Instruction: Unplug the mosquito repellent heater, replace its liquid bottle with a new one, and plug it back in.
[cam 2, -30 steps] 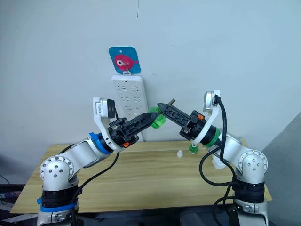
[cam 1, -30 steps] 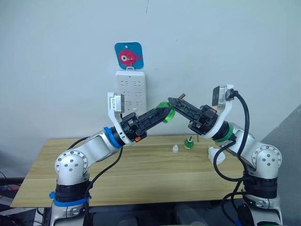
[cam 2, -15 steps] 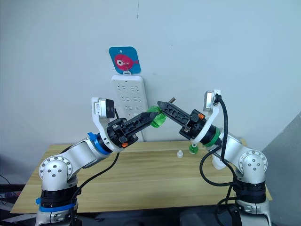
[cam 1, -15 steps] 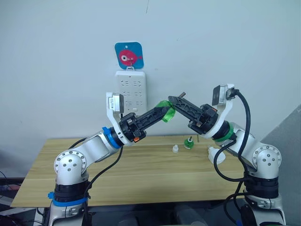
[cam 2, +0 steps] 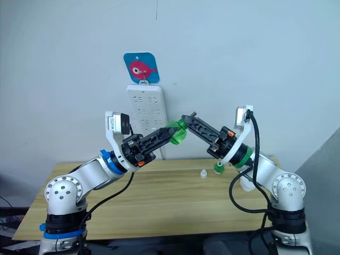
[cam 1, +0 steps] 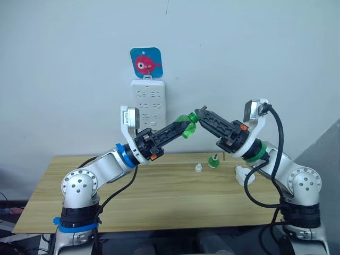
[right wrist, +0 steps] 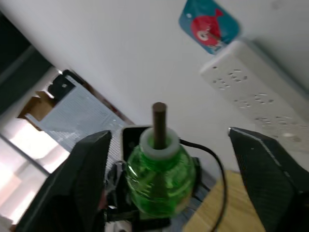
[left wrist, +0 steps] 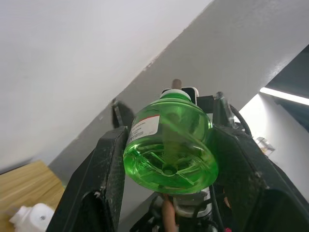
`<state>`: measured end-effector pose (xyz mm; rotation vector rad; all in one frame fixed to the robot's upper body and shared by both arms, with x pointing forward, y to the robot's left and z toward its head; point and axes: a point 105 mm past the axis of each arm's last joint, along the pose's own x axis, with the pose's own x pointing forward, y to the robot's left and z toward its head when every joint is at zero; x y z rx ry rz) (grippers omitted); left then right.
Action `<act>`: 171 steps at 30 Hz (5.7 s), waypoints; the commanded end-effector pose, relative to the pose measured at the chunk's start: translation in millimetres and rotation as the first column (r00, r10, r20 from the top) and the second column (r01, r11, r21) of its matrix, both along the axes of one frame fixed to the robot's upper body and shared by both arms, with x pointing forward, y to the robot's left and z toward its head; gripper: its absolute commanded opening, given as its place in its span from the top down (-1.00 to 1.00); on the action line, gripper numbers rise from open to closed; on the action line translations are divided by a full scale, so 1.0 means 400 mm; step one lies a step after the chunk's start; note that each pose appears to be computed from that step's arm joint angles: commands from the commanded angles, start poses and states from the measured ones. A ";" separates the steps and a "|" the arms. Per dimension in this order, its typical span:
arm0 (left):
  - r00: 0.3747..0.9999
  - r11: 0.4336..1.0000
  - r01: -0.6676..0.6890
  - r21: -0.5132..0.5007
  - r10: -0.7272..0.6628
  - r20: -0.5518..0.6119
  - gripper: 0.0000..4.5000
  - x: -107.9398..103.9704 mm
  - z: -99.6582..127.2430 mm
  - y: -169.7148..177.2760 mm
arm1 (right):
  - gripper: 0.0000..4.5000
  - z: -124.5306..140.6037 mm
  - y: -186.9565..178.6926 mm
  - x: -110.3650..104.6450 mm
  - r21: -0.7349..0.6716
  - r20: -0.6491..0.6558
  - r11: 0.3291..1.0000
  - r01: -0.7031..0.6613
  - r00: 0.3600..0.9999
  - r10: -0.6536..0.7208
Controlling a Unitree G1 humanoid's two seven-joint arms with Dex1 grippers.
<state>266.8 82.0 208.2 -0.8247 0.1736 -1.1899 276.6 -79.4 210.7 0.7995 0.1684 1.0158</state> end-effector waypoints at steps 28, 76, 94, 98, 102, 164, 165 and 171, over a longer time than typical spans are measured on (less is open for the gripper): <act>0.942 0.810 -0.122 0.573 -0.087 0.323 -0.06 -0.096 -0.263 0.026 | -1.00 -0.388 -0.410 0.104 -0.980 -0.159 0.160 -0.117 0.944 -0.287; 0.914 0.856 0.050 0.514 -0.246 0.321 -0.05 -0.101 -0.179 0.044 | -0.34 -0.094 -0.293 0.029 -0.842 0.051 0.537 -0.051 0.984 0.173; 0.851 0.854 0.043 0.519 -0.303 0.428 -0.05 -0.045 0.059 0.107 | -0.34 0.077 -0.064 -0.093 -0.438 0.313 0.883 -0.171 0.891 0.328; 0.843 0.853 0.027 0.521 -0.300 0.447 -0.05 -0.046 0.081 0.106 | -0.34 0.076 -0.045 -0.097 -0.425 0.303 0.886 -0.187 0.893 0.333; 0.837 0.852 0.024 0.523 -0.303 0.456 -0.05 -0.052 0.085 0.097 | -0.34 0.084 -0.031 -0.100 -0.410 0.305 0.889 -0.206 0.887 0.346; 0.791 0.819 0.159 0.551 -0.440 0.426 -0.05 -0.066 0.065 0.055 | -0.34 0.065 0.015 -0.107 -0.384 0.235 0.876 -0.291 0.887 0.398; 0.791 0.819 0.158 0.552 -0.440 0.426 -0.05 -0.066 0.065 0.056 | -0.34 0.065 0.014 -0.106 -0.384 0.234 0.877 -0.290 0.888 0.396; 0.788 0.806 0.167 0.568 -0.455 0.415 -0.05 -0.071 0.054 0.058 | -0.34 0.060 0.009 -0.097 -0.386 0.227 0.881 -0.274 0.897 0.379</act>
